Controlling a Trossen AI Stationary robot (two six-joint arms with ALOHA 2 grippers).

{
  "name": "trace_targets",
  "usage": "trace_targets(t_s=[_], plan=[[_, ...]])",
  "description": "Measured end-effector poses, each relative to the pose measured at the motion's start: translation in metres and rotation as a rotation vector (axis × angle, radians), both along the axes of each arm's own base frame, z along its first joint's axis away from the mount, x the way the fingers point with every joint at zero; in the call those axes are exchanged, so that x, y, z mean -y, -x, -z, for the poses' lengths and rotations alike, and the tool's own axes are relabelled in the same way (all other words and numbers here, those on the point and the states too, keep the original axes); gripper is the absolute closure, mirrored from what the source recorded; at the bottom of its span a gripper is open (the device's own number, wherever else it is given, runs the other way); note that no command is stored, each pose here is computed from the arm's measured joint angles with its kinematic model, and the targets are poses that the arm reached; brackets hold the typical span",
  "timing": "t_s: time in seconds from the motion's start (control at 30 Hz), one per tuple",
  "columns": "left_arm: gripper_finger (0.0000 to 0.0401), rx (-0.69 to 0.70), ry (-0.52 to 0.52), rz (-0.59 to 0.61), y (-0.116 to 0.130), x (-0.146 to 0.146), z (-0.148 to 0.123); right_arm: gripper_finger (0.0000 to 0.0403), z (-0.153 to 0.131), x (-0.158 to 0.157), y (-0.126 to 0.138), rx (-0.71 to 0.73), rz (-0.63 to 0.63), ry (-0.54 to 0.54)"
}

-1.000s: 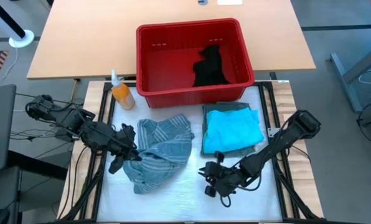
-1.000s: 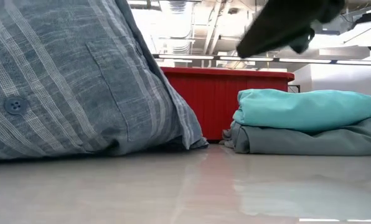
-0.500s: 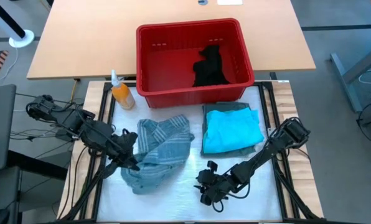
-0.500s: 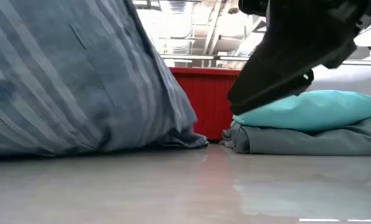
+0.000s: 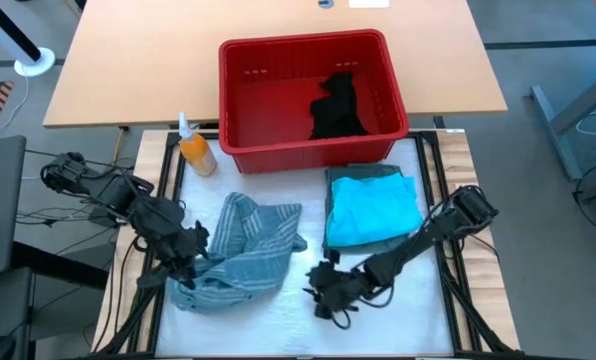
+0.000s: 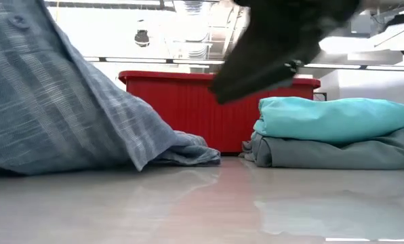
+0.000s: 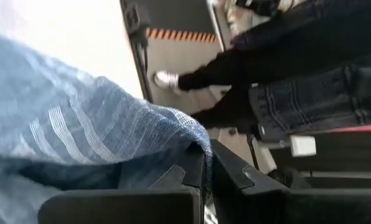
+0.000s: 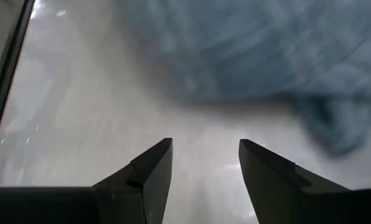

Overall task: Fold Laundry from Bin
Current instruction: Fold the blue patterned polo shirt

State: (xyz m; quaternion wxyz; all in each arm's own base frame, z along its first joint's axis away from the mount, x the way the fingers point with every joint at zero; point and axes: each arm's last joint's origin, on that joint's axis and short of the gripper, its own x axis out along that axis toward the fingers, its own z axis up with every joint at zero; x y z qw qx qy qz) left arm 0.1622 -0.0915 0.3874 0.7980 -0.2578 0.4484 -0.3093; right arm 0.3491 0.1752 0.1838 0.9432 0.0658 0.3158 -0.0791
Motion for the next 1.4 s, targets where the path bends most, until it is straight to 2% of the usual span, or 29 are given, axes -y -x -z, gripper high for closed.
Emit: trace_targets(t_s=[0.13,0.3,0.37,0.47,0.57,0.67,0.77,0.83,0.93,1.0,1.1,1.2,1.4], plan=[[0.0401,-0.063,-0.016,0.033,0.005,-0.001,0.005,0.0188,-0.008,0.026,-0.016,0.015,0.034,0.045],[0.0401,-0.111,-0.025,0.096,0.01,-0.002,0.009,0.0188,-0.012,0.07,-0.034,0.021,0.146,0.056],[0.0401,-0.131,-0.02,0.119,0.012,-0.002,0.01,0.0188,-0.016,0.087,-0.04,0.011,0.139,0.096],[0.0401,-0.16,-0.023,0.12,0.013,-0.003,0.011,0.0188,-0.025,0.108,-0.05,-0.021,0.033,0.162],[0.0401,-0.204,-0.02,0.095,0.015,-0.004,0.012,0.0188,-0.035,0.133,-0.057,-0.085,-0.16,0.201],[0.0401,-0.236,-0.019,0.041,0.014,-0.004,0.012,0.0191,-0.042,0.167,-0.056,-0.183,-0.283,0.173],[0.0401,-0.284,0.001,-0.005,0.014,-0.004,0.012,0.0197,-0.045,0.197,-0.052,-0.255,-0.389,0.205],[0.0401,-0.305,0.004,-0.042,0.013,-0.004,0.012,0.0199,-0.044,0.213,-0.049,-0.258,-0.462,0.203],[0.0401,-0.334,0.003,-0.107,0.012,-0.005,0.013,0.0199,-0.04,0.231,-0.046,-0.239,-0.556,0.136],[0.0401,-0.356,0.007,-0.147,0.012,-0.006,0.013,0.0199,-0.036,0.238,-0.043,-0.23,-0.608,0.137],[0.0401,-0.376,0.01,-0.195,0.012,-0.006,0.013,0.0199,-0.034,0.243,-0.042,-0.216,-0.68,0.215],[0.0401,-0.385,0.01,-0.22,0.011,-0.006,0.013,0.0199,-0.032,0.244,-0.041,-0.223,-0.7,0.233],[0.0401,-0.415,0.022,-0.269,0.011,-0.007,0.013,0.0199,0.007,0.245,-0.053,-0.298,-0.727,0.227]])
